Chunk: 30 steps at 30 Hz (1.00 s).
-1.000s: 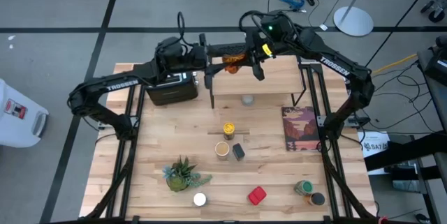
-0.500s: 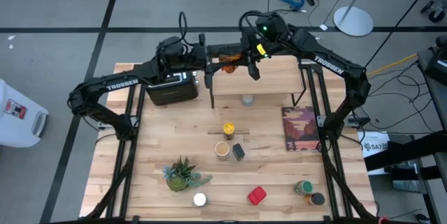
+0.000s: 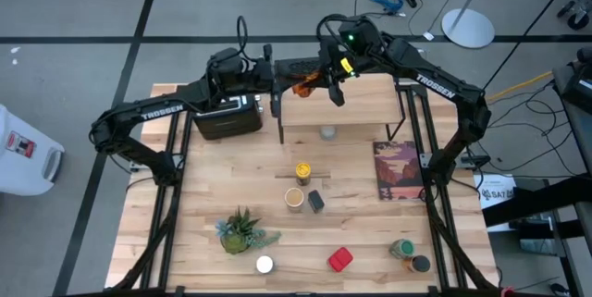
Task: Shelf spices
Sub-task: Put the brown seasoning bag on the shelf
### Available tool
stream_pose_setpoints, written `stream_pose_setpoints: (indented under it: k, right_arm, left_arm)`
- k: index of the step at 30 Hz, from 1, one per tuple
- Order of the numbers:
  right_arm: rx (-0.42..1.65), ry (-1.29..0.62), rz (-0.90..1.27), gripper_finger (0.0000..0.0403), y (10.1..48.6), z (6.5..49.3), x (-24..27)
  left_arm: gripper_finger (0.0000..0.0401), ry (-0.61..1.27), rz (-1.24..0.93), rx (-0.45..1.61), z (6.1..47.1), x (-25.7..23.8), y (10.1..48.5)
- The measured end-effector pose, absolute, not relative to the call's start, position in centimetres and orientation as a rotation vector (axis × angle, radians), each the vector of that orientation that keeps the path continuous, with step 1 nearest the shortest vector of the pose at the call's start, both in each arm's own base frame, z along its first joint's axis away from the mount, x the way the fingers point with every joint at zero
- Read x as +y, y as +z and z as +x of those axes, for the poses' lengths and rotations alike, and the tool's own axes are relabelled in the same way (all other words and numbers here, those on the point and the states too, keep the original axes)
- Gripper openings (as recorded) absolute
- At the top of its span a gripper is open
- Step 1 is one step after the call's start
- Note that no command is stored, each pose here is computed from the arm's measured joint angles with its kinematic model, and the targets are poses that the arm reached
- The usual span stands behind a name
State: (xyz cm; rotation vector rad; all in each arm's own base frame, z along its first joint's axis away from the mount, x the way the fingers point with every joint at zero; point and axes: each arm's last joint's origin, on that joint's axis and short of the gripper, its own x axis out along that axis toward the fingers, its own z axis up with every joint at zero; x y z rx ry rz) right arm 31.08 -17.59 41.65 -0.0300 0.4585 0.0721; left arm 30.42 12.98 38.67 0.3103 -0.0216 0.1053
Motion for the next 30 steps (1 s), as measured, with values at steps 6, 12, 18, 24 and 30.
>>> stream_pose_setpoints:
  k: [6,12,18,24,30]
  right_arm:
    - [0.457,0.054,-0.005,0.0020,41.7,30.9,-17.9]
    - [0.483,-0.057,0.005,0.0049,41.6,30.8,-18.4]
    - [0.565,-0.149,0.017,0.0133,41.1,30.3,-18.7]
    - [0.644,-0.165,0.053,0.0212,40.4,29.6,-18.9]
    - [0.713,-0.153,0.101,0.0241,39.8,29.2,-18.6]
  left_arm:
    - [0.0005,0.135,0.325,-0.019,30.4,13.2,38.7]
    - [0.0003,0.187,0.334,-0.005,30.0,14.3,38.6]
    - [0.0002,0.252,0.333,0.002,29.7,15.9,38.2]
    - [0.0001,0.268,0.298,0.028,30.4,18.0,36.6]
    - [0.0001,0.274,0.270,0.091,31.5,19.7,34.1]
